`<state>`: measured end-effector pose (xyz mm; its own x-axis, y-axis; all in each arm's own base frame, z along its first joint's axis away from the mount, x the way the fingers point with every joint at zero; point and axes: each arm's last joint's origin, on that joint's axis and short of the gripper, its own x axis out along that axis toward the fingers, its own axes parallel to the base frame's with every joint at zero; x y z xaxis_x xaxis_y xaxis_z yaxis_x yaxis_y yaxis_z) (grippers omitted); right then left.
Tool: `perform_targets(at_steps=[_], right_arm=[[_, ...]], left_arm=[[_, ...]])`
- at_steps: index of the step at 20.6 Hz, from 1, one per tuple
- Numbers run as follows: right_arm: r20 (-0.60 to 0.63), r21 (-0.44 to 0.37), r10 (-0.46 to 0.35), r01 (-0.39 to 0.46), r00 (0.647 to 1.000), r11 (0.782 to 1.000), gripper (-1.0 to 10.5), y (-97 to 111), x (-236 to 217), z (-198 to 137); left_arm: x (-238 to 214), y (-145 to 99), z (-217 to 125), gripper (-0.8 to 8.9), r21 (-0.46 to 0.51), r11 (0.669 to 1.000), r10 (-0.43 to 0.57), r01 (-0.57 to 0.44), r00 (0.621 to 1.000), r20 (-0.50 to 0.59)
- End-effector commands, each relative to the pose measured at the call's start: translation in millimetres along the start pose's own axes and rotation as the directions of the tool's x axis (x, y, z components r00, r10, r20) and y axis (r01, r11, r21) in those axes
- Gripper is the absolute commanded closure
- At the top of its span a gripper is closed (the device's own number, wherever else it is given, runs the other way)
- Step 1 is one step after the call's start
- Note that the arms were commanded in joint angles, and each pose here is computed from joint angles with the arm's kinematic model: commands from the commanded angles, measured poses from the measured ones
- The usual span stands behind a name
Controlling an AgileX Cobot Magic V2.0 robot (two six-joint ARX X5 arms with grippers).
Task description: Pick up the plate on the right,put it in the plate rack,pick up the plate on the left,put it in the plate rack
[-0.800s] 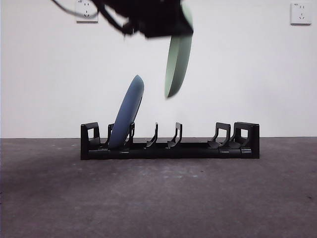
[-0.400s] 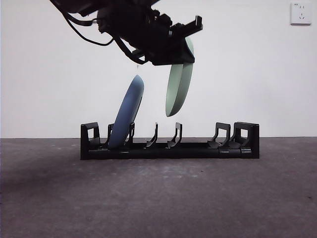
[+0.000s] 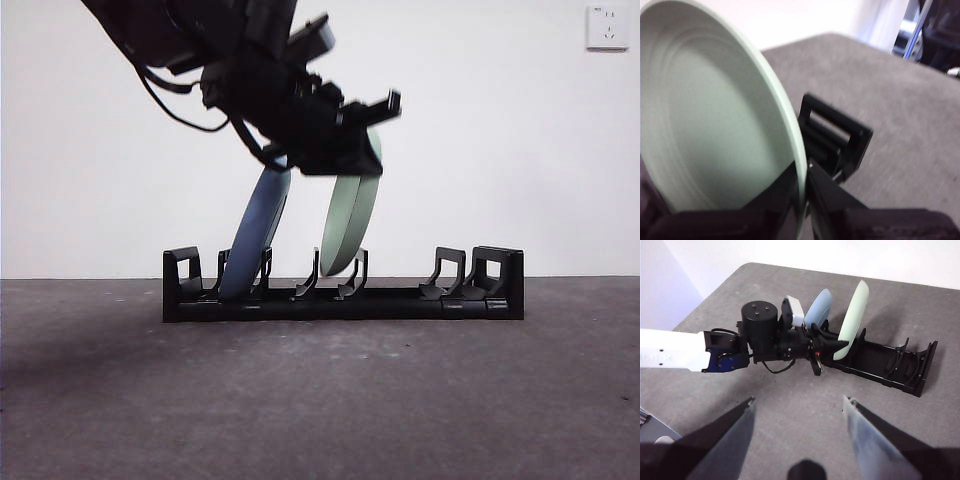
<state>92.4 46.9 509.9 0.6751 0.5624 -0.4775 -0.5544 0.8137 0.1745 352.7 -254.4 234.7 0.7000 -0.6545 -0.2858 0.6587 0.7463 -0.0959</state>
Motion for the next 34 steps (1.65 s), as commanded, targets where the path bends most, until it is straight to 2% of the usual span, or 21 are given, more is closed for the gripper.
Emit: perform_targets(at_steps=[1, 14, 17, 30, 32, 34], right_arm=[[-0.006, -0.011, 0.003, -0.003, 1.0, 1.0, 6.5, -1, 3, 1], [-0.031, -0.008, 0.002, -0.002, 1.0, 1.0, 6.5, -3, 12, 3], [-0.031, -0.008, 0.002, -0.002, 1.0, 1.0, 6.5, -3, 13, 4], [-0.036, -0.013, 0.001, -0.002, 0.999, 1.0, 6.6, -4, 15, 4], [-0.038, -0.013, 0.001, -0.001, 0.999, 1.0, 6.6, -4, 15, 4], [-0.039, -0.012, 0.001, -0.001, 0.999, 1.0, 6.6, -4, 16, 4]], left_arm=[[5, 2, -6, 8.22, 0.002, 1.0, 0.003, -0.003, 1.0, -0.013], [12, 5, -29, 8.22, 0.022, 1.0, 0.015, -0.012, 0.989, -0.147], [13, 2, -30, 8.22, 0.057, 0.998, 0.038, -0.029, 0.987, -0.159], [11, -2, -39, 8.12, 0.065, 0.996, 0.073, -0.059, 0.968, -0.241], [11, -2, -39, 7.74, 0.062, 0.996, 0.072, -0.059, 0.966, -0.247], [10, -3, -38, 6.96, 0.062, 0.996, 0.071, -0.058, 0.966, -0.249]])
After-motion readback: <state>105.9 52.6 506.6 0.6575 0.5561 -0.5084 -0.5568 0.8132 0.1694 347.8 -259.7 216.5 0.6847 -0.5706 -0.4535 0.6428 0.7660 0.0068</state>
